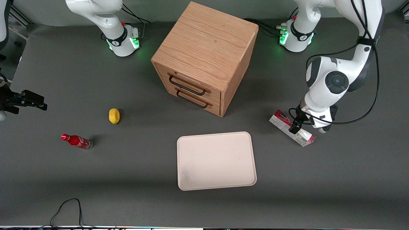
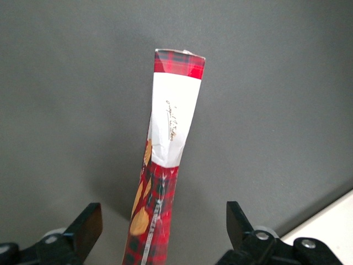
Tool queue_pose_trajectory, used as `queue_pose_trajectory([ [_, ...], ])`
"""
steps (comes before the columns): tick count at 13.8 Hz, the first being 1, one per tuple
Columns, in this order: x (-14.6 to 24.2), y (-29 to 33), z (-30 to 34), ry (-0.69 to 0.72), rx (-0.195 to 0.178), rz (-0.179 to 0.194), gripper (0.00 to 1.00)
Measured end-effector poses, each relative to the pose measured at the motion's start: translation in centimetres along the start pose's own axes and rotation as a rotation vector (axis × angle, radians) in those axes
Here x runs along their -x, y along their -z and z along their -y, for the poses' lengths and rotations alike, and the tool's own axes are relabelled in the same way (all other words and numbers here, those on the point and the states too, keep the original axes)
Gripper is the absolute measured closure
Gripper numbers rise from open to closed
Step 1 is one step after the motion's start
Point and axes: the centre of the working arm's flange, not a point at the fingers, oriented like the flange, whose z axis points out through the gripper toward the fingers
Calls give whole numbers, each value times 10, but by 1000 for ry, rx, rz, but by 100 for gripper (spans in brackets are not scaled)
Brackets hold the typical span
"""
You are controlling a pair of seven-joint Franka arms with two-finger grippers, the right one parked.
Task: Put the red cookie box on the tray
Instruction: 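Move the open left gripper over the red cookie box and lower, then close the left gripper on the end of the red cookie box, then lift the box upright with the left gripper and carry it to the tray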
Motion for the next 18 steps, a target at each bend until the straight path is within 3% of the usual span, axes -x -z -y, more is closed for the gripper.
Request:
queue_pose_trajectory([
  [9, -12, -49, 3, 26, 14, -12, 4],
  [12, -12, -50, 3, 25, 15, -13, 43],
  [15, -12, -50, 3, 24, 14, -14, 77],
  [17, -12, -49, 2, 20, 11, -15, 97],
  [18, -13, -47, 0, 11, 5, -20, 97],
])
